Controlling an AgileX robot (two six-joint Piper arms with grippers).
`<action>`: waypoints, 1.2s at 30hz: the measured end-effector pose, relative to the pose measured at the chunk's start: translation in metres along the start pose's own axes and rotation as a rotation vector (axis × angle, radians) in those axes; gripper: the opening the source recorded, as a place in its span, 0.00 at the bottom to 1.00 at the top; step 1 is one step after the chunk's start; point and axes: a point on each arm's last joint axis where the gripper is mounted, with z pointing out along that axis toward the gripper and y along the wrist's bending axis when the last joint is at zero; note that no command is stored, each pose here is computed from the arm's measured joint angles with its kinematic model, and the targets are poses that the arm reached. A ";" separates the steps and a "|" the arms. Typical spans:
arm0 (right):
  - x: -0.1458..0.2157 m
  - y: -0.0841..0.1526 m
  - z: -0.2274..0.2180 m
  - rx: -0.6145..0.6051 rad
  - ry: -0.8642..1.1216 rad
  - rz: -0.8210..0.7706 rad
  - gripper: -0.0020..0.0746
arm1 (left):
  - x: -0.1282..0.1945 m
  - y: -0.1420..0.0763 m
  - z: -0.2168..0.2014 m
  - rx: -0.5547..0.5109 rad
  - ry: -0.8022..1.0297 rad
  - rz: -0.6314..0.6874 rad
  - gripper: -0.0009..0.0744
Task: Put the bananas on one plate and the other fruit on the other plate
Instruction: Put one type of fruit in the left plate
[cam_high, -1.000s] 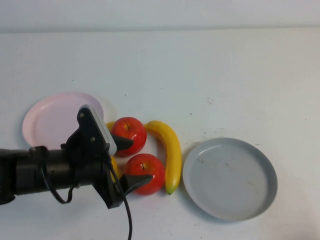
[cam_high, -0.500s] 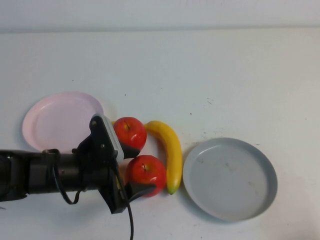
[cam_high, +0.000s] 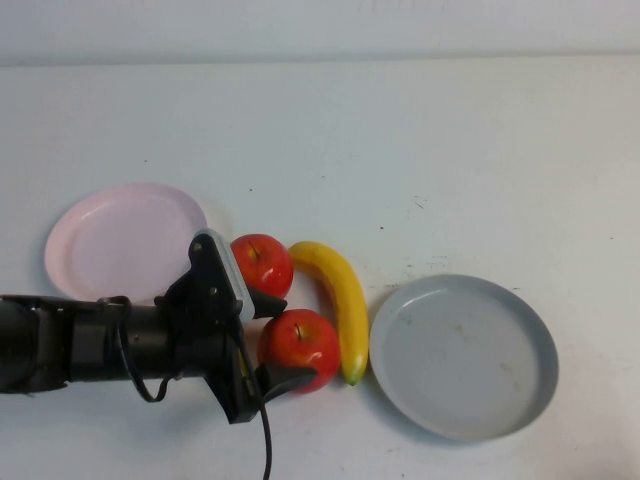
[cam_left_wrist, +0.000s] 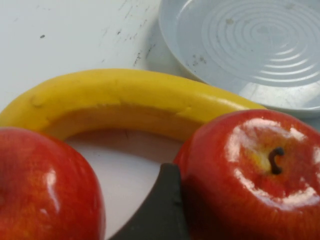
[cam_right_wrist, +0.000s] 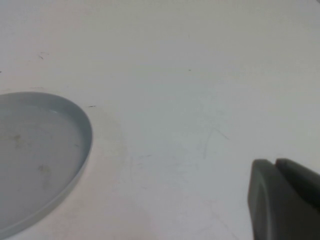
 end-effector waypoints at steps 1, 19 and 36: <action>0.000 0.000 0.000 0.000 0.000 0.000 0.01 | 0.000 0.001 0.001 0.003 -0.001 -0.001 0.90; 0.000 0.000 0.000 0.000 0.000 0.000 0.01 | -0.003 -0.001 0.003 0.043 -0.040 -0.097 0.78; 0.000 0.000 0.000 0.000 0.000 0.000 0.01 | -0.036 0.033 -0.107 -0.820 0.059 -0.430 0.78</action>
